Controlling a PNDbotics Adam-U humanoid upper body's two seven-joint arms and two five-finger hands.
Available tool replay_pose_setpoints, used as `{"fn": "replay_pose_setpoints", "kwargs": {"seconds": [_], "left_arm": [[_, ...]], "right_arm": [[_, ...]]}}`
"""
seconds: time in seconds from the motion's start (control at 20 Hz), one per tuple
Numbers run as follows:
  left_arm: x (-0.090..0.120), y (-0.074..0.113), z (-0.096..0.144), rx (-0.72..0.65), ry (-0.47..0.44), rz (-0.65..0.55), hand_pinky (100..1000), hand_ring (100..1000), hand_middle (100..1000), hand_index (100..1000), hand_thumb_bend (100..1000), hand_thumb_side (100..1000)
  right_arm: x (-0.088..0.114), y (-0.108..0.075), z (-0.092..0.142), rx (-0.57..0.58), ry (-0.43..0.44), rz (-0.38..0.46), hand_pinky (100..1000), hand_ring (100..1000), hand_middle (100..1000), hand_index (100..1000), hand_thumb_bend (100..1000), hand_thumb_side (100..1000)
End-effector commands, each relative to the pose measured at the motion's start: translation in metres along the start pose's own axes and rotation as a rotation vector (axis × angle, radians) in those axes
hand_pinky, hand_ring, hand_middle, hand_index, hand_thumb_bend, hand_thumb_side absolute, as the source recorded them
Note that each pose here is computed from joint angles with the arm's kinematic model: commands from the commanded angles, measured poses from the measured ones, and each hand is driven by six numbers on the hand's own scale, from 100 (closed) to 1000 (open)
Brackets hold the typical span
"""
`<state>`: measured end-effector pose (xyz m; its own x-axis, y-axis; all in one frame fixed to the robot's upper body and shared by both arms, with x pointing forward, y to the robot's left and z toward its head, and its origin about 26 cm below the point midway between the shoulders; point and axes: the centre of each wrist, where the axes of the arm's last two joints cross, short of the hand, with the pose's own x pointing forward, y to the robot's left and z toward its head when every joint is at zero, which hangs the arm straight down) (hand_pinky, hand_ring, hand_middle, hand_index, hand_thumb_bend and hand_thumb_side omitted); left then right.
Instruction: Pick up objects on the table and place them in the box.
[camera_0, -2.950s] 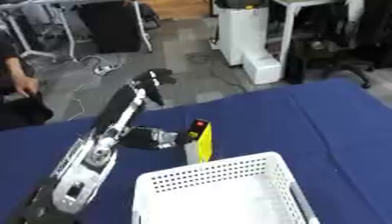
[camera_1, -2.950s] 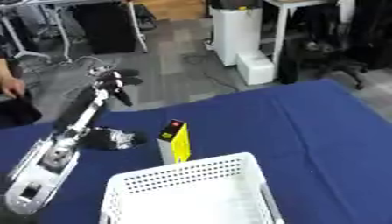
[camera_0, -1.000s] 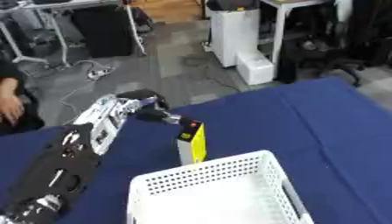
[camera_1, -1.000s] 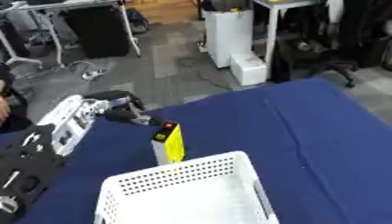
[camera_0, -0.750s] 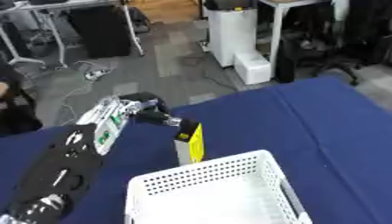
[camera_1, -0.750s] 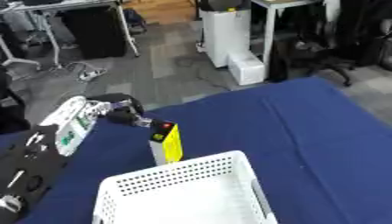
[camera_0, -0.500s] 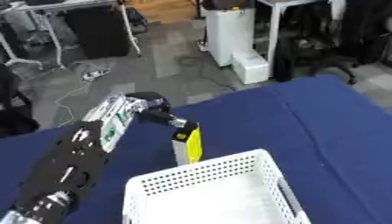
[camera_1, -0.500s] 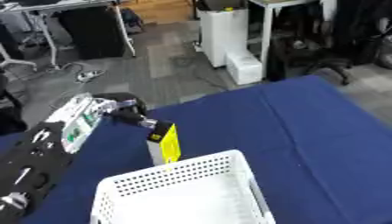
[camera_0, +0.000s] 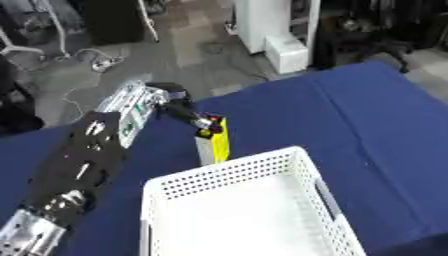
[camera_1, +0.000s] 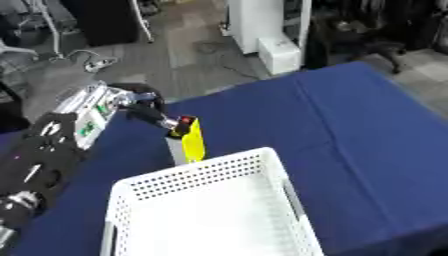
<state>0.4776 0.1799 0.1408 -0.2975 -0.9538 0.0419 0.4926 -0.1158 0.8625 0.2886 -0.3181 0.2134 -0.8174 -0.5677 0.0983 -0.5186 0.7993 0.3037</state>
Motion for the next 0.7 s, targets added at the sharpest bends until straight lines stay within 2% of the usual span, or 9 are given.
{"fn": "replay_pose_setpoints", "kwargs": {"seconds": [0.05,0.7], "left_arm": [[-0.002,0.014,0.003,0.028,0.017,-0.013,381,759,740,758,916,913],[0.000,0.002,-0.009,-0.014,0.045,-0.008,379,754,738,758,926,911]], "right_arm": [[0.000,0.005,-0.011,0.038,-0.014,-0.007,154,244,269,408,100,1000],[-0.001,0.007,-0.013,0.043,-0.005,-0.016,155,243,269,408,100,1000]]}}
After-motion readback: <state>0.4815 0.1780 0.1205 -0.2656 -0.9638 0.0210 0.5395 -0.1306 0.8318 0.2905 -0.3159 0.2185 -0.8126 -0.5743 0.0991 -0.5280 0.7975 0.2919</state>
